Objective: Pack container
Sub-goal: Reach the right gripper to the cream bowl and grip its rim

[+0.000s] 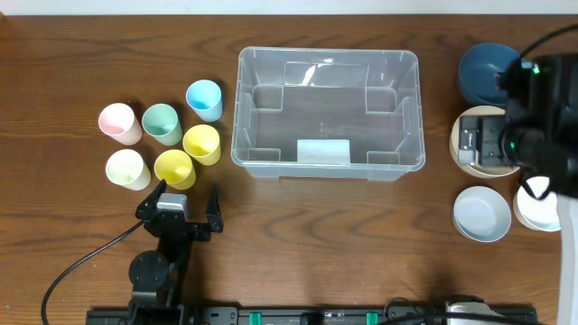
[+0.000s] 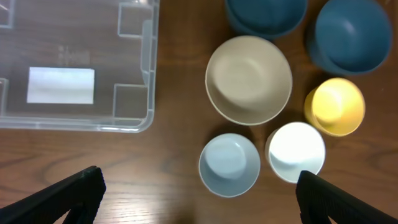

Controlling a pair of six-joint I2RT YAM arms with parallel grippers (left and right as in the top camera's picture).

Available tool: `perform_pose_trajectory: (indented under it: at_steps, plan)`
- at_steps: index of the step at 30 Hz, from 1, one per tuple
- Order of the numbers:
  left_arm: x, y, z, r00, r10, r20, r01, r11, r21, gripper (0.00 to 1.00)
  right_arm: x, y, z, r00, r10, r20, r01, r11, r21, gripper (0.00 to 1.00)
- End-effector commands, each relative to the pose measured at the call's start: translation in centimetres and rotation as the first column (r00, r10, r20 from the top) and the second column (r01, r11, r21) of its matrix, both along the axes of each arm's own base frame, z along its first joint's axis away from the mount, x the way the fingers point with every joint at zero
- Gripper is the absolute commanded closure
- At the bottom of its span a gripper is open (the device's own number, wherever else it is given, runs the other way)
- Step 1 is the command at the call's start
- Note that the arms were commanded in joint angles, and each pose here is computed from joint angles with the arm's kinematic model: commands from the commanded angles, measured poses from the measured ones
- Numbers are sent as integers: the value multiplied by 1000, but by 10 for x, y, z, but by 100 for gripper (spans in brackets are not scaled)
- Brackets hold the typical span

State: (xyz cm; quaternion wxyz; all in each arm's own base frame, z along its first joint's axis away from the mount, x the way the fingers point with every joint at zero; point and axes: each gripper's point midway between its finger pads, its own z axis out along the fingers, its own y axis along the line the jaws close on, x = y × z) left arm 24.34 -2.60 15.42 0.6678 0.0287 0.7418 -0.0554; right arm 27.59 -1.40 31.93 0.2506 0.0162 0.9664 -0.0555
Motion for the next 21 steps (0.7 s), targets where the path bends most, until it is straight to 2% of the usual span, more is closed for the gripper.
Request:
perform_pose_trajectory:
  at_steps: [1,5,10,15,21]
  plan:
    - [-1,-1,-16,999,-7,-44,8,1000,14,2,12,-14,-6,989,-149,-15,150,987,58,1]
    - [-1,-1,-16,999,-7,-44,8,1000,14,2,29,-41,-27,939,-336,-75,344,930,128,1]
    - [-1,-1,-16,999,-7,-44,8,1000,14,2,48,-69,-66,895,-410,-176,436,887,150,9]
    - [-1,-1,-16,999,-7,-44,8,1000,14,2,66,-78,-124,871,-415,-263,459,879,131,15]
    - [-1,-1,-16,999,-7,-44,8,1000,14,2,76,-65,-201,884,-308,-351,377,915,146,21]
